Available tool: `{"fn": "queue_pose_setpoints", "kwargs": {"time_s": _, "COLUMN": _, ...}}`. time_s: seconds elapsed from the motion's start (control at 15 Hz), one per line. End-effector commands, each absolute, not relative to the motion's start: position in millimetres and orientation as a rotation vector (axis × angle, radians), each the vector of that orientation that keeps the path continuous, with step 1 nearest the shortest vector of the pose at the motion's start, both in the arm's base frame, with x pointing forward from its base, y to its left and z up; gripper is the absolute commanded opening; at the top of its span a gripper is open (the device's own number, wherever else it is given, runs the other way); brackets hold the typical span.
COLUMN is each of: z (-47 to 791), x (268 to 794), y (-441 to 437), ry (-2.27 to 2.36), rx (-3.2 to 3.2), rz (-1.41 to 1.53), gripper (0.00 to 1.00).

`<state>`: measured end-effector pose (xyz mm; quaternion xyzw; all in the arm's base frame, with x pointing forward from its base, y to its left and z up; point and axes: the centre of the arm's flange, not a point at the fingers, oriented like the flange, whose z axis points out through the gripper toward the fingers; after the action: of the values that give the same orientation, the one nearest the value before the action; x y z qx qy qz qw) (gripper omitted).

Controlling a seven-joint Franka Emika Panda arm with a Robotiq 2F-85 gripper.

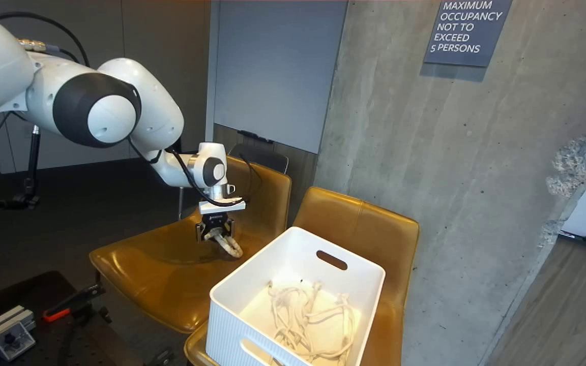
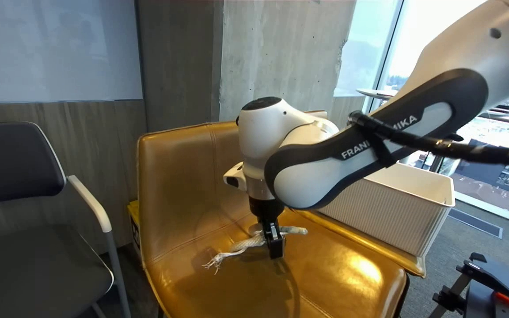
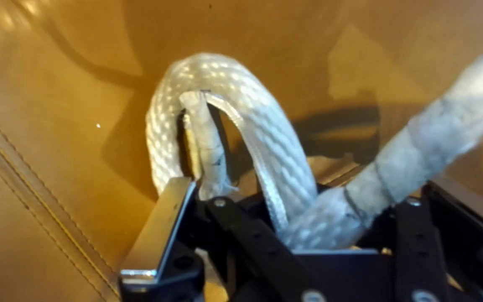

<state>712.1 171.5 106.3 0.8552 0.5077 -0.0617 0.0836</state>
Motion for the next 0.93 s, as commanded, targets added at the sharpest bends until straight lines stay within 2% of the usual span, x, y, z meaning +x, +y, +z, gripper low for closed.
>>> {"fn": "queue_pose_setpoints", "kwargs": {"time_s": 0.0, "z": 183.1, "x": 673.5, "y": 145.6, "ry": 1.438, "rx": 2.532, "rz": -0.259, "gripper": 0.0}}
{"fn": "queue_pose_setpoints", "kwargs": {"time_s": 0.47, "z": 305.9, "x": 646.5, "y": 73.1, "ry": 1.215, "rx": 2.527, "rz": -0.258, "gripper": 0.0}}
{"fn": "queue_pose_setpoints", "kwargs": {"time_s": 0.87, "z": 378.3, "x": 602.5, "y": -41.1, "ry": 0.957, "rx": 2.586, "rz": -0.237, "gripper": 0.0}}
